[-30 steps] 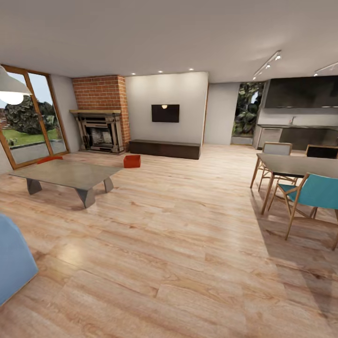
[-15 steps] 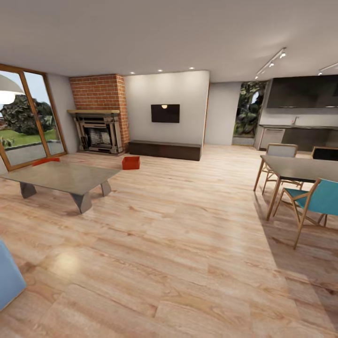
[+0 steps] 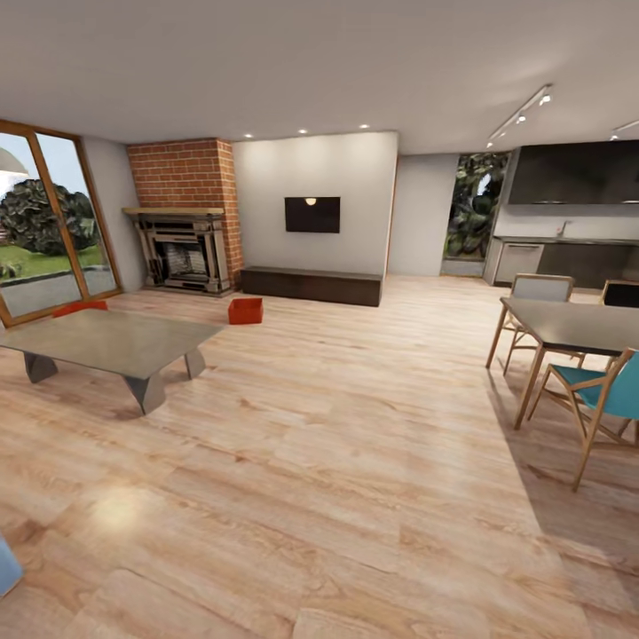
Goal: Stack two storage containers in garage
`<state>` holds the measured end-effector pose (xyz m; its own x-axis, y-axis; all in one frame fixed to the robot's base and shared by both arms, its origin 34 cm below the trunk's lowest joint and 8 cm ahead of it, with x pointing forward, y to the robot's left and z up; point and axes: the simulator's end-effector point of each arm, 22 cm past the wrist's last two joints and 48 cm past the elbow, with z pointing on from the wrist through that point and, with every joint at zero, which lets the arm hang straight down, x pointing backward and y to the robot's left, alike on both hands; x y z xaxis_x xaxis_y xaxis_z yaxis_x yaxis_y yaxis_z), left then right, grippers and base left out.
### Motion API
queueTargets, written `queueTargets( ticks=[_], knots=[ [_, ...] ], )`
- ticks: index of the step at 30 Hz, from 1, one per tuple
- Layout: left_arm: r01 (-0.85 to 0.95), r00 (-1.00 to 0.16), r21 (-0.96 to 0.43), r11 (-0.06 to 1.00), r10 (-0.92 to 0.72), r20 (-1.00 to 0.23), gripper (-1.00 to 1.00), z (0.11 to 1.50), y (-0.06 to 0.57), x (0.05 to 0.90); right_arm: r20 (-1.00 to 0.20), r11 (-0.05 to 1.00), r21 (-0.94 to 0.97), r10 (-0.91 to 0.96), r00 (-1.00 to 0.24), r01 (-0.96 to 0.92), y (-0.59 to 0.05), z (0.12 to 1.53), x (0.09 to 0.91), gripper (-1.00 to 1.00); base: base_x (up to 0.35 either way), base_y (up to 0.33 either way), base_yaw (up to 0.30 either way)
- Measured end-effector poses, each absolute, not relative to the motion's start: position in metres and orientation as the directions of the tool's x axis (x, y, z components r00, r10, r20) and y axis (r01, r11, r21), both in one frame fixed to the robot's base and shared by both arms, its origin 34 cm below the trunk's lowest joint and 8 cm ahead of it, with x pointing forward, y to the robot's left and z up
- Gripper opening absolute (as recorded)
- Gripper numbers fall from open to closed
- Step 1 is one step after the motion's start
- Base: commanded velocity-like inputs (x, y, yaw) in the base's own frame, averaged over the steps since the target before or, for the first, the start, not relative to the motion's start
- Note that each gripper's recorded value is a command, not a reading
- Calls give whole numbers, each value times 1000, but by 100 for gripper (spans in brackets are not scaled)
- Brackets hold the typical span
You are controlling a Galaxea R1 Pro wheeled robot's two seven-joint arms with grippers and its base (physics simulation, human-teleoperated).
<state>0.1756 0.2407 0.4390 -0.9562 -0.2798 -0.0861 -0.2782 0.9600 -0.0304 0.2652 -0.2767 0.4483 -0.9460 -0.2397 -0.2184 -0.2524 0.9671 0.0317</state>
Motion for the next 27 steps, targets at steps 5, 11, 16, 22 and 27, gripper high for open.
queueTargets(
  ticks=[5, 11, 16, 22, 27],
  knots=[
    [-278, -956, -30, 960, -280, -86, 100, 439, 241, 175, -218, 968, 34, -237, -947, -250, -275, 448, 265, 100, 324, 0, 0],
    [-278, -956, -30, 960, -280, -86, 100, 439, 241, 175, -219, 968, 36, -235, -947, -249, -274, 448, 265, 100, 324, 0, 0],
    [-278, -956, -30, 960, -280, -85, 100, 439, 241, 175, -217, 968, 37, -236, -947, -250, -273, 448, 265, 100, 324, 0, 0],
    [-278, -956, -30, 960, -280, -84, 100, 439, 241, 175, -212, 969, 23, -236, -948, -246, -276, 448, 264, 100, 324, 0, 0],
    [-278, -956, -30, 960, -280, -84, 100, 439, 241, 175, -215, 970, 8, -236, -947, -244, -279, 448, 266, 100, 324, 0, 0]
  ],
)
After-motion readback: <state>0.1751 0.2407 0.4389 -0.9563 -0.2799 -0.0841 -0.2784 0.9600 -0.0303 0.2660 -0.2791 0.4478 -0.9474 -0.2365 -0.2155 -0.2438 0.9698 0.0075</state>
